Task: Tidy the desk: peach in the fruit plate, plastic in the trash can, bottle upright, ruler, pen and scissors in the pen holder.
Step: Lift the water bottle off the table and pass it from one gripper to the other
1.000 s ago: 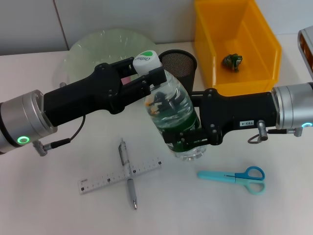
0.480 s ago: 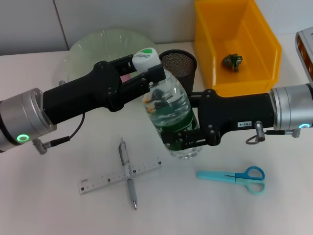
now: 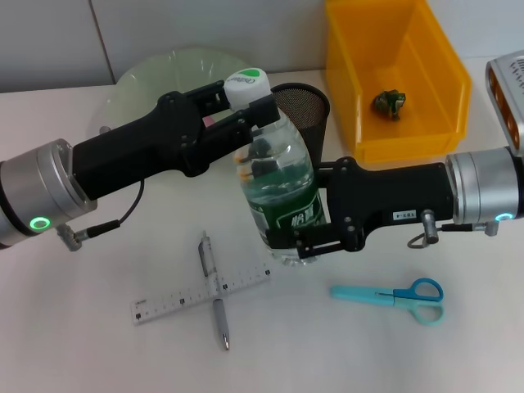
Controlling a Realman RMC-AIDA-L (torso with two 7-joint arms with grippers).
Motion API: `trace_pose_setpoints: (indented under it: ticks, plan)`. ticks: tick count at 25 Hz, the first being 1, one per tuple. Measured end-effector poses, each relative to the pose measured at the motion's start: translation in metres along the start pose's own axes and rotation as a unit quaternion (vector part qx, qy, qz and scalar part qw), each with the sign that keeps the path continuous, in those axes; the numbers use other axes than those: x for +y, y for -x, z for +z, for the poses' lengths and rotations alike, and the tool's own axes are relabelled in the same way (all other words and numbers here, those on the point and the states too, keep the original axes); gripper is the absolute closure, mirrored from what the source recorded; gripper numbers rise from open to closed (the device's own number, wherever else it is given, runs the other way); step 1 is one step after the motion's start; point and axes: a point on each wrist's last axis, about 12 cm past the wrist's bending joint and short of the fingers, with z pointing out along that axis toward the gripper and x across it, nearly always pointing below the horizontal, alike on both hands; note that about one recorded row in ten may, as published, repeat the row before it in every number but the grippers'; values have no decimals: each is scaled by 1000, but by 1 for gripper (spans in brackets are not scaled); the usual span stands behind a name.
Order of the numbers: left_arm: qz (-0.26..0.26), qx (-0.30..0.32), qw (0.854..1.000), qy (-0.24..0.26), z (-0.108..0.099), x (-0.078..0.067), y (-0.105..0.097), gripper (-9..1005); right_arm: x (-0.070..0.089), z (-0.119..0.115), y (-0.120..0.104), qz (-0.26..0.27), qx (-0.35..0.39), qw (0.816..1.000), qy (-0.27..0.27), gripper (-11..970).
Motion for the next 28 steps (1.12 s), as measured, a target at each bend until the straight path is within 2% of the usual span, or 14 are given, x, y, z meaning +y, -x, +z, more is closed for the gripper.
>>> trace_pose_setpoints:
  ticks: [28]
  plan:
    - [10, -17, 1000, 0, 0, 2, 10, 552, 1, 6, -14, 15, 28, 999, -8, 187]
